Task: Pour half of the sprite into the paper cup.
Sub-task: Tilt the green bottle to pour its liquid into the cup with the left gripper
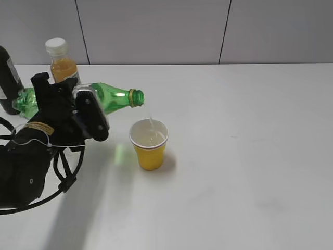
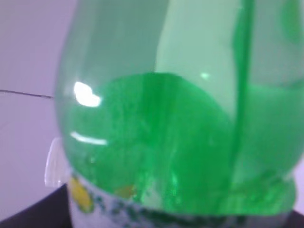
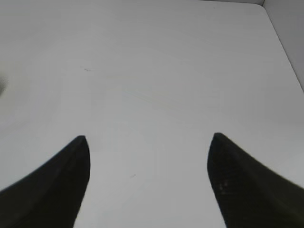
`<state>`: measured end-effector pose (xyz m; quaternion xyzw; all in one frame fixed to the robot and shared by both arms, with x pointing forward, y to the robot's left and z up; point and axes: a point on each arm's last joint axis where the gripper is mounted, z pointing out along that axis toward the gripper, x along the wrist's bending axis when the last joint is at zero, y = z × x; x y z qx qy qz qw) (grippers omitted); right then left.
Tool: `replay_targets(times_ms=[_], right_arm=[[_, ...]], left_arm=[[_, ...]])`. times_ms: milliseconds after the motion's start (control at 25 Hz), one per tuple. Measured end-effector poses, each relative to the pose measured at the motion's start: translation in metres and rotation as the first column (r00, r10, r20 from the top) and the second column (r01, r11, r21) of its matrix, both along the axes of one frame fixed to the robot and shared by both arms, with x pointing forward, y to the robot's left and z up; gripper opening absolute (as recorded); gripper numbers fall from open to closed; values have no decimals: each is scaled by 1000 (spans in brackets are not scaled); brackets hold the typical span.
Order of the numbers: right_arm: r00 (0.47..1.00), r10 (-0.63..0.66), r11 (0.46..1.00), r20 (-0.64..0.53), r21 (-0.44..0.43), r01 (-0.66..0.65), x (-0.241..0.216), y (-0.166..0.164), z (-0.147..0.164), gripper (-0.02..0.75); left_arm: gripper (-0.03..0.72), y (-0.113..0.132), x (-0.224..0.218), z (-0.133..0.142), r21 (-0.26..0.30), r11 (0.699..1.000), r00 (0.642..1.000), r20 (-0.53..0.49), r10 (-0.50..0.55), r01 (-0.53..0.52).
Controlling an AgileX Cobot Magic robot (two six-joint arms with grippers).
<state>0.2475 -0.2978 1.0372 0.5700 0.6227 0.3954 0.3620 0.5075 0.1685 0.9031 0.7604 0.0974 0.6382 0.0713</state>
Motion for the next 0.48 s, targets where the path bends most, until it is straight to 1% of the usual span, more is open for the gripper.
replay_targets(times_ms=[80,120,240,360,440,480], right_arm=[[1000,0,1000,0,0,0,0,0,0,582],[1000,0,1000,0,0,0,0,0,0,582],[1000,0,1000,0,0,0,0,0,0,582],[1000,0,1000,0,0,0,0,0,0,582],[1000,0,1000,0,0,0,0,0,0,582],[1000,0,1000,0,0,0,0,0,0,582]], left_arm=[[455,-1,0,0,-79,997,1000,3,5,-5],[455,-1,0,0,-128,992,1000,3,11,-10],[455,-1,0,0,-264,964,999,0,36,-34],[455,-1,0,0,-385,921,998,-5,57,-55],[455,-1,0,0,-470,880,997,-11,72,-69],[455,-1,0,0,-514,854,997,-14,81,-77]])
